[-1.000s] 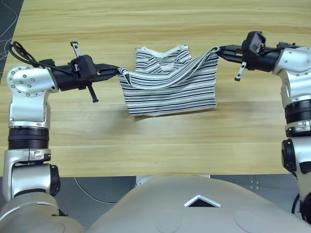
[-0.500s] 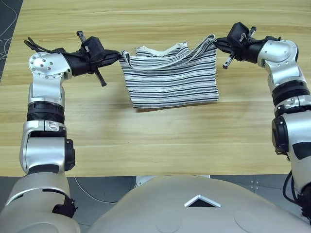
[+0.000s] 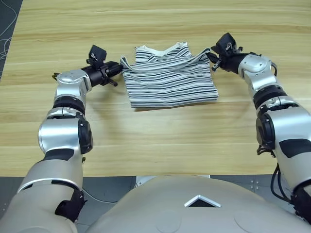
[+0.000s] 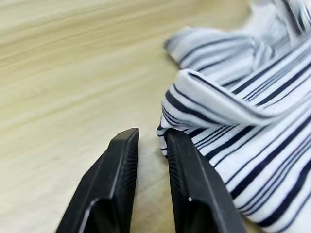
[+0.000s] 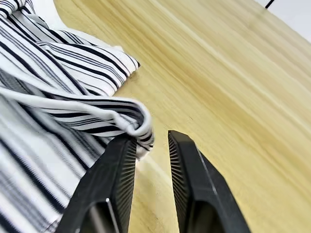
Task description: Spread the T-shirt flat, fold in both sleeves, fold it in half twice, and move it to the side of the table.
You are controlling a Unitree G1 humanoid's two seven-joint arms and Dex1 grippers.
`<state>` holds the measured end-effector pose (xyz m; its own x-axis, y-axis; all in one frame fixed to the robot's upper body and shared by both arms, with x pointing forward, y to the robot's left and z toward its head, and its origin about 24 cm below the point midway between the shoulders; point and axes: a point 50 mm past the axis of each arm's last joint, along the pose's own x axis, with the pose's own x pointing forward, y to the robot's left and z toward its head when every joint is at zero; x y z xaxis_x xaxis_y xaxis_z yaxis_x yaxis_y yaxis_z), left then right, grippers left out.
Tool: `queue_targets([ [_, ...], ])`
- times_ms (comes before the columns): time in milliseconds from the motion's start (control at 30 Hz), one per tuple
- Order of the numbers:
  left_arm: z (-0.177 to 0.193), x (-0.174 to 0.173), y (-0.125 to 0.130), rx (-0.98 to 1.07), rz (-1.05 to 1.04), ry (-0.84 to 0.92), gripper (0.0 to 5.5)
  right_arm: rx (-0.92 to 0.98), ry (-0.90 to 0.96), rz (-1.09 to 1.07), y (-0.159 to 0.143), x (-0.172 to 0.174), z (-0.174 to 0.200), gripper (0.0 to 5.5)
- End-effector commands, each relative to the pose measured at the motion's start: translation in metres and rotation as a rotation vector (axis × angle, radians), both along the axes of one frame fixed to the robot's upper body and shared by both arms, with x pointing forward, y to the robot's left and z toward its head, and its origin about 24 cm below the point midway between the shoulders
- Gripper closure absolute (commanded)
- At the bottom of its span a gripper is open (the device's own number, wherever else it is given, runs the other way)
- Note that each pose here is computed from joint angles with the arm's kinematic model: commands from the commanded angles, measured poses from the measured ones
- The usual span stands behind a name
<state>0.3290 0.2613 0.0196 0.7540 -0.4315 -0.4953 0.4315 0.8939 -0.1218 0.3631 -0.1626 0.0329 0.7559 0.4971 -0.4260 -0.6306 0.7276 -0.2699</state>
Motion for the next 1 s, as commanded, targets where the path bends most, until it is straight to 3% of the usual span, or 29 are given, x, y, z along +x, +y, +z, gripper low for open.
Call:
queue_targets([
  [33,0.019,0.010,0.017,-0.165,0.238,-0.019,4.48,0.049,-0.013,-0.222,-0.008,0.009,0.006,4.40],
  [167,0.019,0.009,0.028,-0.218,0.412,-0.003,4.48,0.088,-0.011,-0.333,-0.011,0.012,0.007,4.40],
  [267,0.016,0.009,0.026,-0.204,0.406,-0.002,4.48,0.071,-0.019,-0.314,-0.008,0.012,0.006,4.40],
  [367,0.018,0.012,0.016,-0.077,0.262,-0.069,4.48,0.063,-0.076,-0.228,-0.002,0.012,0.011,4.40],
  [500,0.023,0.018,-0.029,0.202,-0.114,-0.288,4.48,0.095,-0.167,-0.036,0.008,0.005,0.016,4.40],
  [667,0.019,0.016,-0.065,0.418,-0.326,-0.388,4.48,0.065,-0.193,0.173,0.015,-0.011,0.007,4.40],
  [1000,-0.007,0.008,-0.069,0.616,-0.427,-0.310,4.48,-0.188,-0.100,0.460,0.028,-0.042,-0.029,4.40],
])
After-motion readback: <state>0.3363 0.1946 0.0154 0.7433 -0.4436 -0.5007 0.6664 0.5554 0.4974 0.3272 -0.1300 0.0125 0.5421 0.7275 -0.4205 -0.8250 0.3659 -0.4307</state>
